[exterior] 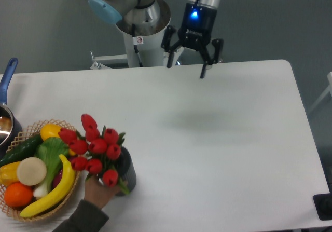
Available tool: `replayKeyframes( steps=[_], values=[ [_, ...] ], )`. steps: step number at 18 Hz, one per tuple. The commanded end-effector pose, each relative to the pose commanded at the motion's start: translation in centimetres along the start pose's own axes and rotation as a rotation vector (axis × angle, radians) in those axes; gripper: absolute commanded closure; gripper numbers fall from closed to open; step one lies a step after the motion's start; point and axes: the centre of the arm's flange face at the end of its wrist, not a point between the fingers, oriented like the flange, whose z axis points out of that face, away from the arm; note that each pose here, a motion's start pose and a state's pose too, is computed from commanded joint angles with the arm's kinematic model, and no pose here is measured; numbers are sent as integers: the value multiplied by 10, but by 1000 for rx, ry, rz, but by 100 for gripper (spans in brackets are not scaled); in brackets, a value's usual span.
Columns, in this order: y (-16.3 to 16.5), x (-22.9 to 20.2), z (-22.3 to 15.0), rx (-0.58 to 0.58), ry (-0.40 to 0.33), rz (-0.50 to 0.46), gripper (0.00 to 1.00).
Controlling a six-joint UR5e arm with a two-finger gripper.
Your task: Insert the flowers into the vase
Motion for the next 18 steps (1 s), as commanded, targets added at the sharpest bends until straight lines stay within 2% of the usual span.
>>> replayKeyframes(
  steps=[2, 5, 7, 11, 13, 18],
  values=[
    [-9, -5, -5, -55, 11, 13, 0],
    [-14, -20, -12, -150, 74, -9, 0],
    [-29, -31, -15, -224, 139, 2, 0],
    [-75, -54, -14, -426, 259, 111, 0],
    [-89, -66, -11, -444, 297, 119, 0],
    [-101, -70, -5, -442, 301, 130, 0]
  ],
)
